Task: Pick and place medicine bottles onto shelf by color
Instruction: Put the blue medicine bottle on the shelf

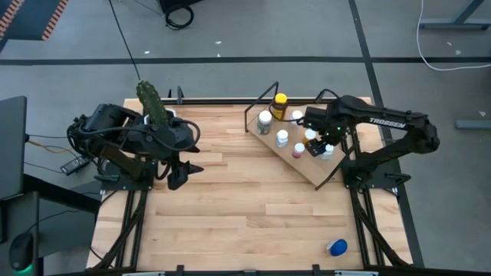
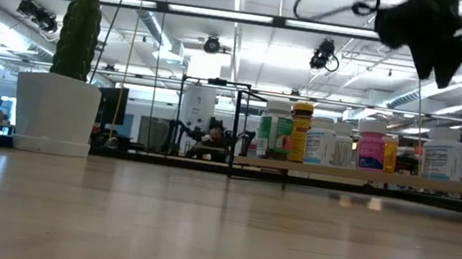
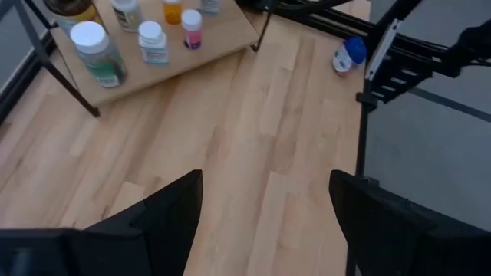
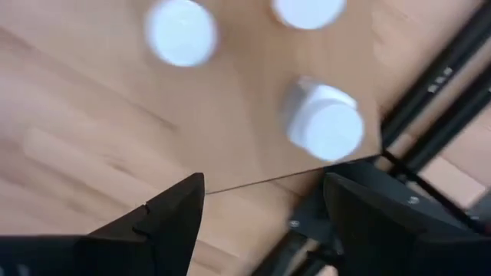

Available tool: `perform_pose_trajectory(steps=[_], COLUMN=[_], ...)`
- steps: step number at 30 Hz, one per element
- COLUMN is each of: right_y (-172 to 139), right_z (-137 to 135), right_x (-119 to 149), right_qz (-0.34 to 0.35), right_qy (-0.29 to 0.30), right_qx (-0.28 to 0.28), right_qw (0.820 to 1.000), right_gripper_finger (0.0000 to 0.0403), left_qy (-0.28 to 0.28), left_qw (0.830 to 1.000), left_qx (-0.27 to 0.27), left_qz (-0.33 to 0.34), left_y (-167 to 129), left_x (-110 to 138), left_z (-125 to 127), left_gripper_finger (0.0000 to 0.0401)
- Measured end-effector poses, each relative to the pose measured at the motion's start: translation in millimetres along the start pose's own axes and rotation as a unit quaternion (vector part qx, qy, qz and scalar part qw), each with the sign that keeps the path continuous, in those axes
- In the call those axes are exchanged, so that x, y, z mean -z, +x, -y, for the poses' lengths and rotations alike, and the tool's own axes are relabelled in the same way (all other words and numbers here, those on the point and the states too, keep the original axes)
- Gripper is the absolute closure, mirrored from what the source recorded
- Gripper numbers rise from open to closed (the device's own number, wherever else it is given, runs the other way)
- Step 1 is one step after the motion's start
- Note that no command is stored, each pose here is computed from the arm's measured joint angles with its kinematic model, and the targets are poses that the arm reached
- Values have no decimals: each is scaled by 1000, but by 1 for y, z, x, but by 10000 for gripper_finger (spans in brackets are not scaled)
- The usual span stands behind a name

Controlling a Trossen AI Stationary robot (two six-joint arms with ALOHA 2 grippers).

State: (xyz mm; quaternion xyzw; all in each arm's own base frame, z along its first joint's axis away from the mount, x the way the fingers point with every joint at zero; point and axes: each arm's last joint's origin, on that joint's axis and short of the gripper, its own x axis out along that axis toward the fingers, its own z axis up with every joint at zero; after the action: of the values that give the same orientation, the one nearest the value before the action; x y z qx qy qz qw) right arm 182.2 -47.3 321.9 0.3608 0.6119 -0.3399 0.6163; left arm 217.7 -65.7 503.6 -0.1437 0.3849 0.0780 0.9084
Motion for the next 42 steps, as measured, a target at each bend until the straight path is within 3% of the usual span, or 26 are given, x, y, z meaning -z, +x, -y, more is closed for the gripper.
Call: perform_pose_trajectory(steps=[7, 11, 19, 31, 42], right_y=[-28, -28, -22, 8, 49], right_z=[-30, -56, -93, -134, -146], right_x=[32, 57, 107, 185, 239], right_qz=[10, -12, -60, -136, -156], right_qy=[22, 52, 137, 229, 170], right_qx=[-66, -126, -157, -108, 8], right_qw=[997, 991, 976, 958, 973], right_gripper_finger=[127, 127, 127, 127, 127], left_qy=[5, -17, -37, 15, 13], left_qw=[1000, 1000, 999, 1000, 1000], left_qx=[3, 5, 20, 24, 25], left_qz=[-2, -3, -5, -6, -7], left_y=[0, 0, 0, 0, 0], left_x=[0, 0, -1, 0, 0], left_z=[0, 0, 2, 2, 2], left_gripper_finger=[113, 113, 113, 113, 113])
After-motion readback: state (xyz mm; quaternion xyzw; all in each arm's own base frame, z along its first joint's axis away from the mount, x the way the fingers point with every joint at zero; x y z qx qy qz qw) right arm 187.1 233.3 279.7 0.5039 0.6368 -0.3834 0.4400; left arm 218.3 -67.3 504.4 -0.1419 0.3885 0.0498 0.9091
